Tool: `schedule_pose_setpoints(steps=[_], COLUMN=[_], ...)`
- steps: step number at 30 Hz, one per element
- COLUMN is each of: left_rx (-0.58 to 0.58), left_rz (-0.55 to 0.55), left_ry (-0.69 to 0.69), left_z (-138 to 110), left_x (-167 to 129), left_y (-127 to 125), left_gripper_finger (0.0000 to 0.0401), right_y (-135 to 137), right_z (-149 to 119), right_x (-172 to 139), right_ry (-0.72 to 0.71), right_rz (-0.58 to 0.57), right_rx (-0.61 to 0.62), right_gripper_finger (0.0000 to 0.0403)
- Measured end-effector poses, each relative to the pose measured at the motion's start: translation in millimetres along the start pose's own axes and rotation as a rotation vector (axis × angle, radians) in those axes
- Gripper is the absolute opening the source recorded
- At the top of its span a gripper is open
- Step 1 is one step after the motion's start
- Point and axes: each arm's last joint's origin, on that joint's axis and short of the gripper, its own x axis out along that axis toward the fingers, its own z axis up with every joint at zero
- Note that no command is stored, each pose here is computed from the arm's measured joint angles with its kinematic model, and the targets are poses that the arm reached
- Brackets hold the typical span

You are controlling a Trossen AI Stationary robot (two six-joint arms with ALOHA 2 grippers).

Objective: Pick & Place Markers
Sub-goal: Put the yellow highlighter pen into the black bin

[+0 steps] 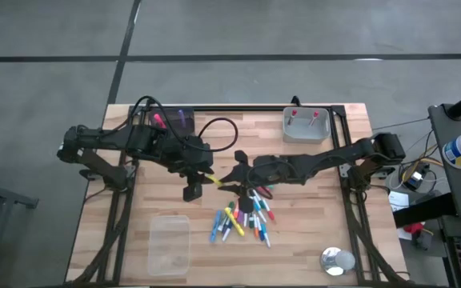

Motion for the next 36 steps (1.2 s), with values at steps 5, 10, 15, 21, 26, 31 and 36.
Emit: schedule_pose_setpoints(steps=[5,10,15,21,26,31,36], left_rx=[0.0,-0.029,-0.055,-0.048,-0.046,-0.048,-0.046], left_rz=[0.0,-0.013,-0.013,-0.014,-0.007,-0.007,-0.007], left_ry=[0.004,0.043,0.065,0.056,0.035,0.036,0.037], left_z=[-0.4,-3.7,-5.7,-4.8,-2.2,-2.0,-2.0], left_x=[0.3,0.6,0.5,0.5,0.7,0.9,1.0], left_y=[0.1,0.4,0.8,0.9,3.8,4.8,4.7], left_gripper_finger=[0.0119,0.0117,0.0117,0.0117,0.0117,0.0117,0.0111], right_y=[-0.2,-0.2,0.1,0.0,-0.3,-0.3,-0.3], right_z=[-5.2,-4.0,-1.5,-1.8,-1.8,-1.8,-1.9], right_x=[6.4,6.2,5.4,5.7,5.7,5.7,5.9], right_ry=[0.006,-0.008,-0.029,-0.027,-0.027,-0.027,-0.026], right_rz=[-0.001,-0.002,0.001,0.002,0.002,0.001,0.001], right_rx=[0.0,-0.003,-0.005,-0.002,-0.001,-0.001,-0.001], right_gripper_finger=[0.0076,0.0073,0.0075,0.0073,0.0074,0.0074,0.0076])
